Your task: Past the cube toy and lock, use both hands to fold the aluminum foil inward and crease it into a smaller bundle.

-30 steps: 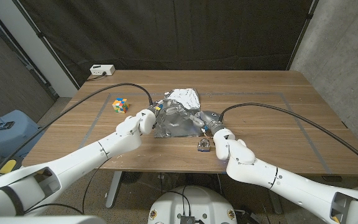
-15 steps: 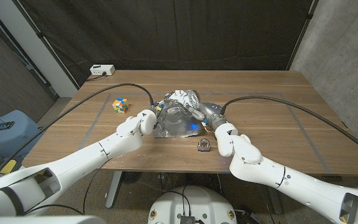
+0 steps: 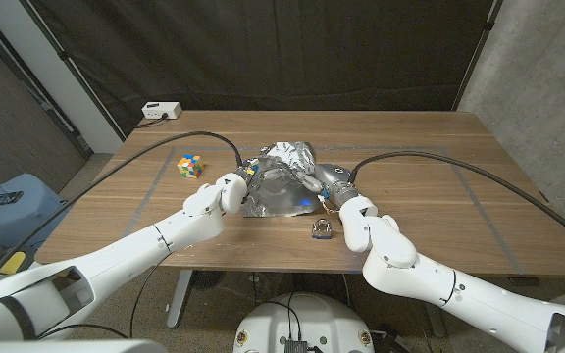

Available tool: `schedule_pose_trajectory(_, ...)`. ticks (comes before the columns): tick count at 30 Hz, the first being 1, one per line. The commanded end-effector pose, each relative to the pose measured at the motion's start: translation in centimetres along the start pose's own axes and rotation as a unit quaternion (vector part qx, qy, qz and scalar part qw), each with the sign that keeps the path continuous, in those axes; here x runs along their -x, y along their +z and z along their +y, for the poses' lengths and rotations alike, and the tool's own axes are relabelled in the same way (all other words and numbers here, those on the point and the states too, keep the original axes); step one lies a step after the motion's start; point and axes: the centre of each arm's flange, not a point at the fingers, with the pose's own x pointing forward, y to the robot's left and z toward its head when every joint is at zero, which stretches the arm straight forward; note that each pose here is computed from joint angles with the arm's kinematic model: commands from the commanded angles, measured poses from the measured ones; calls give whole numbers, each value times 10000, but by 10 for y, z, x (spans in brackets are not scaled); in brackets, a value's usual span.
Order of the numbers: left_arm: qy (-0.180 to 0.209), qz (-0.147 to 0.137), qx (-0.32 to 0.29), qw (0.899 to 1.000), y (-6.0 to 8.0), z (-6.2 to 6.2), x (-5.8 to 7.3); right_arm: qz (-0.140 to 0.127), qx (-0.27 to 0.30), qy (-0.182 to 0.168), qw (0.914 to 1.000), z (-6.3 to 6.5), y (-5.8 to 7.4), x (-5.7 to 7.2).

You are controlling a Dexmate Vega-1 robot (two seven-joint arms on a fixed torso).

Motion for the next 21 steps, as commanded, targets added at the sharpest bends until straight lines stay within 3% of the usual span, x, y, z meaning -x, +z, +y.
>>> schedule_pose_trajectory(1, 22, 28, -40, 10000, -2, 2, 0, 201, -42, 139, 9997, 16, 2, 13)
schedule_pose_trajectory(21, 83, -19, -106, 9999, 0, 6, -3, 542, 240, 323, 9977, 53, -12, 16)
